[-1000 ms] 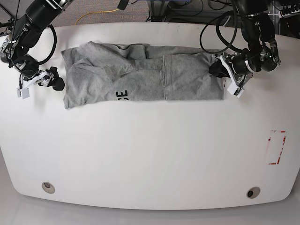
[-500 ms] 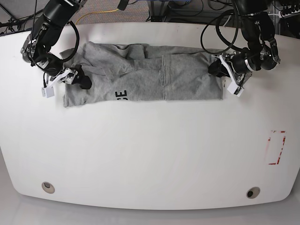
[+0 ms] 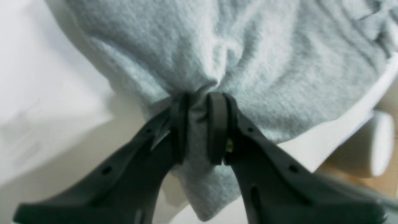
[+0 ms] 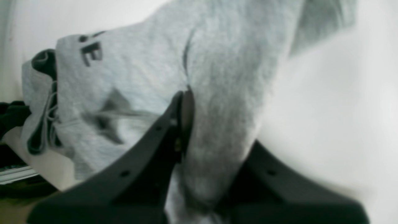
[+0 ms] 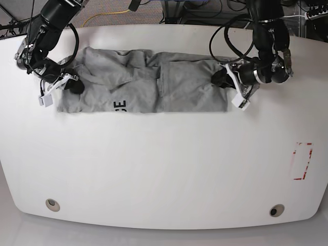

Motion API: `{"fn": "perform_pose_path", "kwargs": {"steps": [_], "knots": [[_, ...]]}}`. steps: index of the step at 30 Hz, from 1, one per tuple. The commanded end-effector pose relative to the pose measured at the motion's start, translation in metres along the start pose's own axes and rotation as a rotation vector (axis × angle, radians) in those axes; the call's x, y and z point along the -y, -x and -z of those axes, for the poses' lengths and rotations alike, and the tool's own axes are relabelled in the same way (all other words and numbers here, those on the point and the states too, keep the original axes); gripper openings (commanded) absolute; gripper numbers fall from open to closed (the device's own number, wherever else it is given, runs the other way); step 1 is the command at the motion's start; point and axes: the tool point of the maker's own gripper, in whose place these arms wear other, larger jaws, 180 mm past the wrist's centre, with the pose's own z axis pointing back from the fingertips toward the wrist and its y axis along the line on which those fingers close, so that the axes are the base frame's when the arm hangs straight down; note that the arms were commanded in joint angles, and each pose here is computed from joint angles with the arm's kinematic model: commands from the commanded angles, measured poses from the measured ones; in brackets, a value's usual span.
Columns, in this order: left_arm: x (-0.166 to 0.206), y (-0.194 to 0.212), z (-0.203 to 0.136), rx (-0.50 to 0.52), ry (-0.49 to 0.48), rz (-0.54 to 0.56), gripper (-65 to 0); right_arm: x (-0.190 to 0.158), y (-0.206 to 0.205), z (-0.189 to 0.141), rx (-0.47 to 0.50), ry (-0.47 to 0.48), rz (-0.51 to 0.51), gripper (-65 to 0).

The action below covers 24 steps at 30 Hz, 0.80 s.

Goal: Fold the T-shirt properly
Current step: 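Fold the strip's end with the right gripper over toward the left gripper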

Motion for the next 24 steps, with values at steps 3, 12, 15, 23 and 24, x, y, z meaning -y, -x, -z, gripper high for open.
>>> {"fn": "perform_pose_path", "kwargs": {"steps": [3, 12, 15, 23, 24], "knots": [[0.015, -0.008, 0.024, -0.046, 0.056, 0.029, -54.9, -0.019, -0.041, -0.028, 0.101, 0.038, -0.168, -65.0], [0.037, -0.032, 0.062, -0.046, 0.032, 0.070, -54.9, -0.062, -0.082, -0.062, 0.163, 0.107, -0.443, -65.0], [0.039, -0.032, 0.074, -0.077, 0.038, 0.067, -54.9, -0.078, -0.080, -0.061, 0.140, 0.096, -0.509, -65.0], [0.041, -0.016, 0.091, -0.133, 0.063, -0.008, -54.9, -0.109, -0.070, -0.054, 0.187, -0.069, -0.465, -65.0], [0.040, -0.015, 0.092, -0.132, 0.059, -0.026, -54.9, -0.112, -0.070, -0.053, 0.194, -0.082, -0.460, -65.0]]}}
